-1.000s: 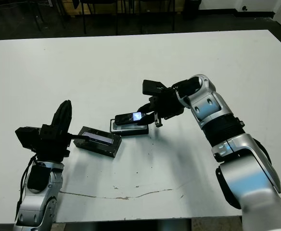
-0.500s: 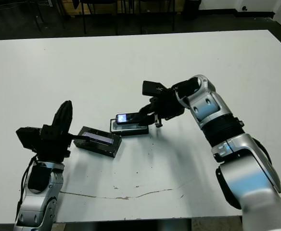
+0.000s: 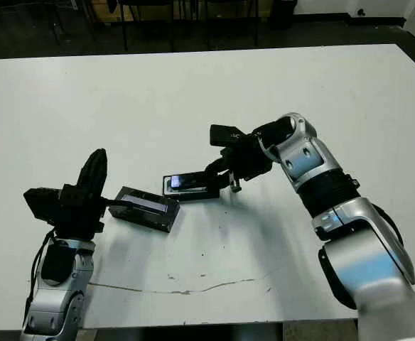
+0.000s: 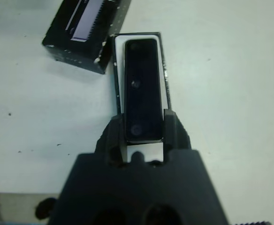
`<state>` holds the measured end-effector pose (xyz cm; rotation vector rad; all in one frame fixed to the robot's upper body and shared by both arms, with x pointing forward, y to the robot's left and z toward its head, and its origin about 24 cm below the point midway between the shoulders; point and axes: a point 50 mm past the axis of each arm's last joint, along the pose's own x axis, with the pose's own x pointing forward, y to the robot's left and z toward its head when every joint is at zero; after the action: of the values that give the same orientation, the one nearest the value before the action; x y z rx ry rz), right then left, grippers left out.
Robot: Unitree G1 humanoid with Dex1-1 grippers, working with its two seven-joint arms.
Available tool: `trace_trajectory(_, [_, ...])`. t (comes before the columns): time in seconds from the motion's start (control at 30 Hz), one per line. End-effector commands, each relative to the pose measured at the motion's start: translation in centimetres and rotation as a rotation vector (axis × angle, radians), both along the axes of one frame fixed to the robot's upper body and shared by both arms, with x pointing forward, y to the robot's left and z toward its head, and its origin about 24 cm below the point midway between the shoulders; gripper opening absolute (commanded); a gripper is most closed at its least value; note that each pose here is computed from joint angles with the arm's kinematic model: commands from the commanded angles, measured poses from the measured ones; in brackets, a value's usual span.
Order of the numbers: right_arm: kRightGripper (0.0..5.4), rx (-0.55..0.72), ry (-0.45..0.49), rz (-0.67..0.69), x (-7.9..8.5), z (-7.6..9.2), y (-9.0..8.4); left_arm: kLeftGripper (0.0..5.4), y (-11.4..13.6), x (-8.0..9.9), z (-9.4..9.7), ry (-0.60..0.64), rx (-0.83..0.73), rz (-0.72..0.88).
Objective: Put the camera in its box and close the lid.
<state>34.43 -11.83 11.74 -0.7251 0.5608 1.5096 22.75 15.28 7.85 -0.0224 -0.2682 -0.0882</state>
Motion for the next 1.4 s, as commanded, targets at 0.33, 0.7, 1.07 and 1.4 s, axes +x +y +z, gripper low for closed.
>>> trace_trajectory(0.33, [0.56, -0.075, -0.036, 0.035, 0.2, 0.9, 0.3, 0.0, 0.2, -0.3, -0.6, 0.035, 0.001, 0.011])
trace_trajectory(0.7, [0.56, -0.205, -0.198, 0.097, 0.1, 1.8, 2.0, 0.0, 0.0, -0.3, -0.7, 0.035, 0.004, 0.013])
trace_trajectory(1.07, [0.56, -0.251, -0.127, 0.119, -0.8, 1.4, 3.4, 0.0, -0.1, -0.3, -0.8, 0.042, -0.011, 0.014])
trace_trajectory(1.4, [0.56, -0.261, -0.124, 0.232, -1.8, 0.0, 5.4, 0.0, -0.1, -0.2, -0.7, 0.037, -0.009, 0.012])
